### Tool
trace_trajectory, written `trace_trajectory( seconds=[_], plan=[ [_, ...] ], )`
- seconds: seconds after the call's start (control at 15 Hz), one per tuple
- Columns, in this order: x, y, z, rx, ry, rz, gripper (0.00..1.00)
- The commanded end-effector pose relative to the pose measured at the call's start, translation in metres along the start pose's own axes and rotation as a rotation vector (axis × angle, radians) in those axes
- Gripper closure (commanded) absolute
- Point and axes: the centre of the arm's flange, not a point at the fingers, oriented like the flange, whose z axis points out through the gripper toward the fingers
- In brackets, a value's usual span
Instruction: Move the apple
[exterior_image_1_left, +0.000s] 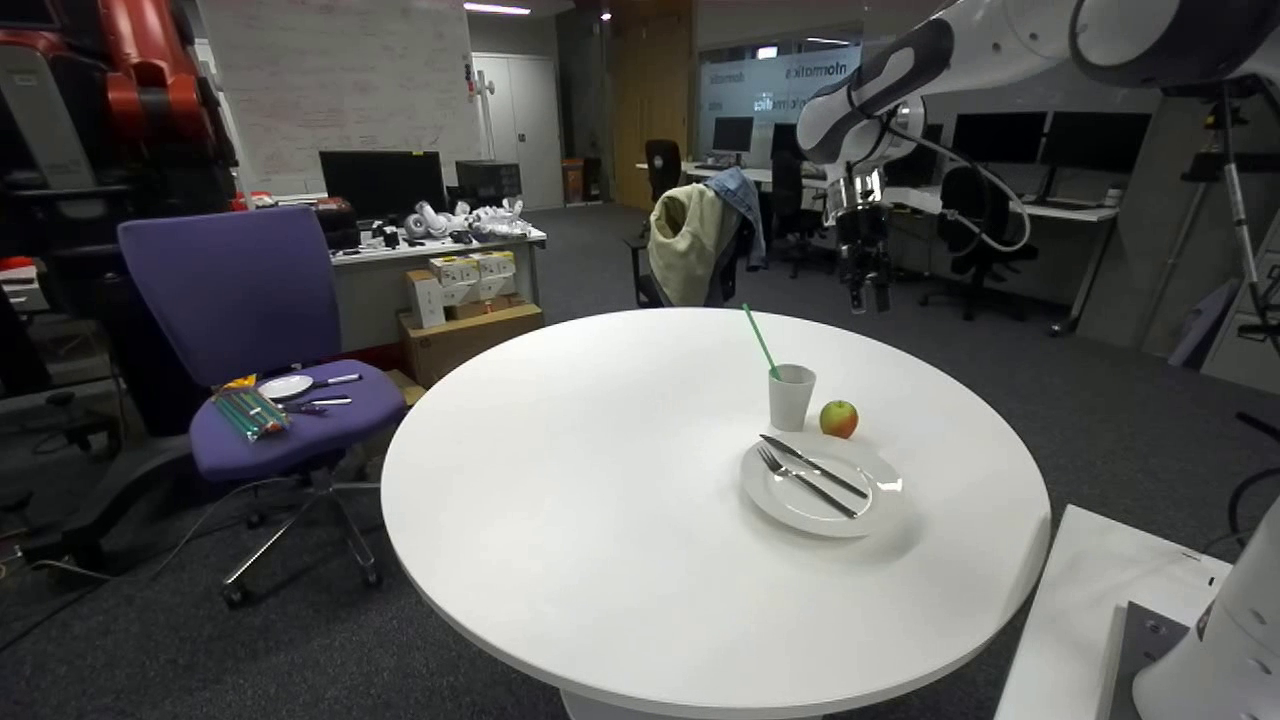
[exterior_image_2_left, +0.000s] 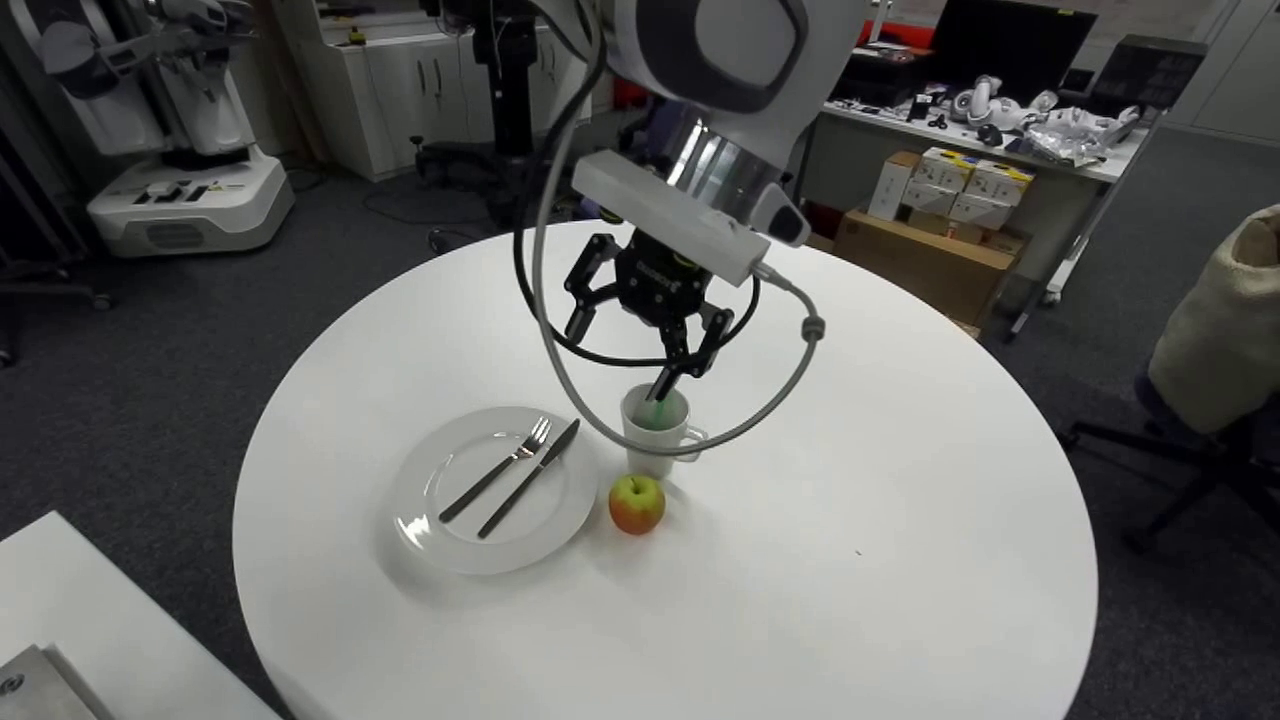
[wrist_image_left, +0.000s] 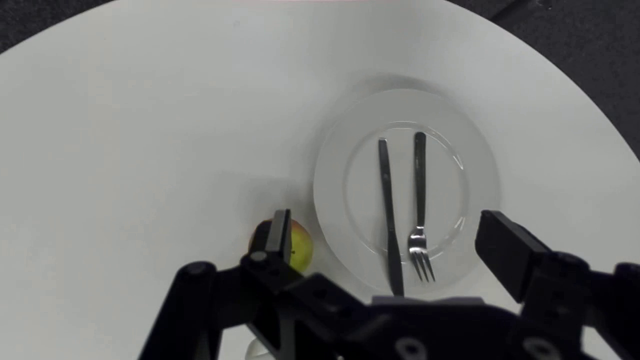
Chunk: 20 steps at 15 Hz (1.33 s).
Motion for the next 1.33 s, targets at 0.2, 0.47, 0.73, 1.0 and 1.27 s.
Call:
trace_trajectory(
  seconds=[0.2, 0.47, 0.73, 1.0, 1.27],
  plan=[
    [0.011, 0.004, 0.002, -0.016, -0.015, -0.002, 0.00],
    [0.011, 0.005, -0.001, -0.018, -0.011, -0.001, 0.00],
    [0.022, 0.004, 0.014, -0.140, 0.125, -0.019, 0.00],
    [0.044, 0.005, 0.039, -0.255, 0.242, -0.062, 0.00],
    [0.047, 0.005, 0.075, -0.273, 0.196, -0.151, 0.00]
  ],
)
